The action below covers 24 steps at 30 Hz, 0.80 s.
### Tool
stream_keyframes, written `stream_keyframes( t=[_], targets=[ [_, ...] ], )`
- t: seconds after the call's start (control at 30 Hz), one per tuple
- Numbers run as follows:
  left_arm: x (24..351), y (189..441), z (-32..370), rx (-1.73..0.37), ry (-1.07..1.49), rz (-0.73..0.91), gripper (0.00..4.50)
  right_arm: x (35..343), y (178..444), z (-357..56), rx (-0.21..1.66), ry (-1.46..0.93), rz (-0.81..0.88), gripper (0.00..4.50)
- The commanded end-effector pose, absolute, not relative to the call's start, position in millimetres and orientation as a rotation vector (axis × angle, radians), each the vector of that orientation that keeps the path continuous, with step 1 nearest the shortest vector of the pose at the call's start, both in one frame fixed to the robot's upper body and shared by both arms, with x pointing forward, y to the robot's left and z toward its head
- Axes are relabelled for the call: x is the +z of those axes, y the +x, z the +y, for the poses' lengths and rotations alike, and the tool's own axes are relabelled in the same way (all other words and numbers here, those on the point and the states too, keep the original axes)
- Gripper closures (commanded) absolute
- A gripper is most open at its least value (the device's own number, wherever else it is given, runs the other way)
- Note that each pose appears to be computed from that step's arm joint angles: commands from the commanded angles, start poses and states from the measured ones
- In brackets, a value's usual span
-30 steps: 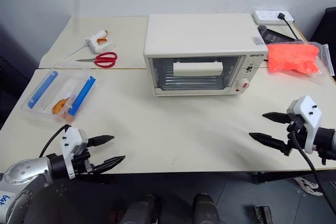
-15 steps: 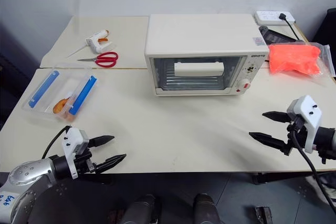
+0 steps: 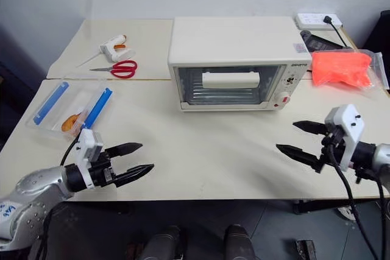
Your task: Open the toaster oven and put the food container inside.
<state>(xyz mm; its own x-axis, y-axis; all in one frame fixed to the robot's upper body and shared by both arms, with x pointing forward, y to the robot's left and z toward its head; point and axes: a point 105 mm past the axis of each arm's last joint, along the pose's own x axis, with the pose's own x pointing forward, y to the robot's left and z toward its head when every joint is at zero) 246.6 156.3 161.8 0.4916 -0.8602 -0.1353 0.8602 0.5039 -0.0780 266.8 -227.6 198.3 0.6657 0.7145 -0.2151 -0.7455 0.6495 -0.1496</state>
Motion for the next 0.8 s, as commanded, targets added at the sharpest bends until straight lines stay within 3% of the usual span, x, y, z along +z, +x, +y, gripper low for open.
stream_keyframes(
  t=[0.03,0.27,0.47,0.63,0.8],
  targets=[
    [189.9,242.2,144.7,-1.181,0.038,0.127,0.0,212.4,276.7,-208.9,0.868,-0.213,0.068,0.06],
    [237.6,247.8,137.9,-1.331,0.103,0.066,0.0,228.8,310.0,-182.8,0.906,-0.205,-0.011,0.06],
    [252.3,252.3,133.1,-1.364,0.159,0.037,0.0,235.0,332.1,-169.4,0.912,-0.223,-0.049,0.06],
    [254.7,254.1,130.5,-1.361,0.169,0.025,0.0,244.0,336.2,-158.7,0.949,-0.222,-0.087,0.06],
    [257.9,260.2,128.6,-1.332,0.173,-0.002,0.0,248.4,322.9,-149.0,1.037,-0.223,-0.098,0.06]
  ],
)
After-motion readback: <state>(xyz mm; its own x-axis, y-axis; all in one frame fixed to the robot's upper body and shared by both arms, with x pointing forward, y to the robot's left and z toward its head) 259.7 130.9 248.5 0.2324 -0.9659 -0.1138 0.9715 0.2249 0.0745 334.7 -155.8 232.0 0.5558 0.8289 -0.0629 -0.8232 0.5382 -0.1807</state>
